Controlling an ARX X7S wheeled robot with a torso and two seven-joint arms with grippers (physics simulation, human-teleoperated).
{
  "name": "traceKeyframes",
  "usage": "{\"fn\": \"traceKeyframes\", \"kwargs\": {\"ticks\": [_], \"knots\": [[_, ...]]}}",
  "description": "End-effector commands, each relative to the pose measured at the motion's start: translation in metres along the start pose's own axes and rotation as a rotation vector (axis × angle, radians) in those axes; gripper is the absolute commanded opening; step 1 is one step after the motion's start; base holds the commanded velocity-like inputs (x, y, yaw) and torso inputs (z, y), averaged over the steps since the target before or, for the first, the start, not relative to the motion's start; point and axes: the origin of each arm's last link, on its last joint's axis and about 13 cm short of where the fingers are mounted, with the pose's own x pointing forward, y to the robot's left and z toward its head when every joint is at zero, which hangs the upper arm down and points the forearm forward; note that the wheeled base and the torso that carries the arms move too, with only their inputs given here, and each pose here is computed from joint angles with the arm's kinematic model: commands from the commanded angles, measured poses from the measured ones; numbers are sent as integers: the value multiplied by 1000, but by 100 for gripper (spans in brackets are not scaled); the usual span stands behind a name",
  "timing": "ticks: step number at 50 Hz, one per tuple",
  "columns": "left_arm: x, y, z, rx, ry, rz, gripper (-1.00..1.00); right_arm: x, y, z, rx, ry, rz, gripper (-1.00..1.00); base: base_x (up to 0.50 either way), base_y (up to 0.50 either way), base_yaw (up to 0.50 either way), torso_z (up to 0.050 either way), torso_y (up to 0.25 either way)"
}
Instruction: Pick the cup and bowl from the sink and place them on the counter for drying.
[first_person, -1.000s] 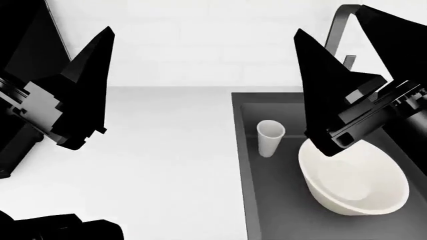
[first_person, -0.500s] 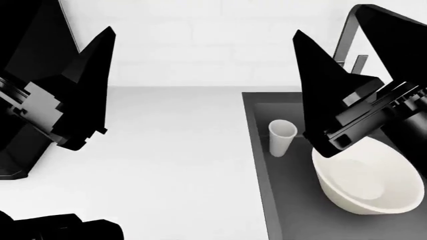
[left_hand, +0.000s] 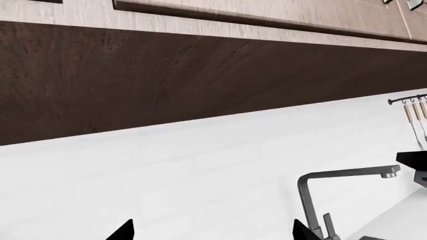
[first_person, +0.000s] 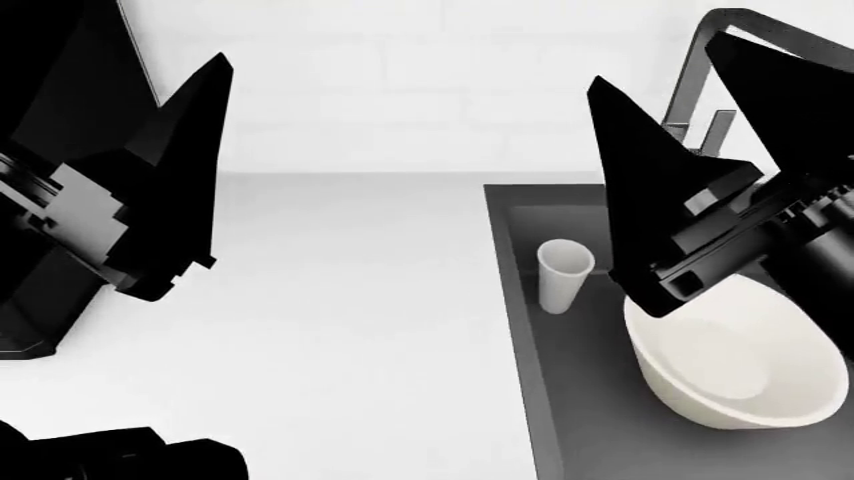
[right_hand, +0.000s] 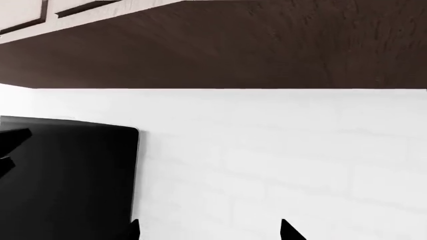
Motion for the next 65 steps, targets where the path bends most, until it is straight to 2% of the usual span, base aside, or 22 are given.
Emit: {"fn": "traceKeyframes", "kwargs": {"ticks": [1,22,41,52,65], "knots": [[0,0,0,0,0,1,100,-3,-5,-2,17,95,-1,100,0,0,0,0,0],[1,0,1,1,1,-4,100,-21,-14,-8,31,359,-5,100,0,0,0,0,0],[2,0,1,-2,2,-8,100,-33,-22,-12,37,516,-56,100,0,0,0,0,0],[2,0,0,-3,6,-13,100,-38,-29,-18,-1,610,-75,100,0,0,0,0,0],[2,-1,-1,-2,9,-14,100,-46,-28,-23,-26,748,-31,100,0,0,0,0,0]]}}
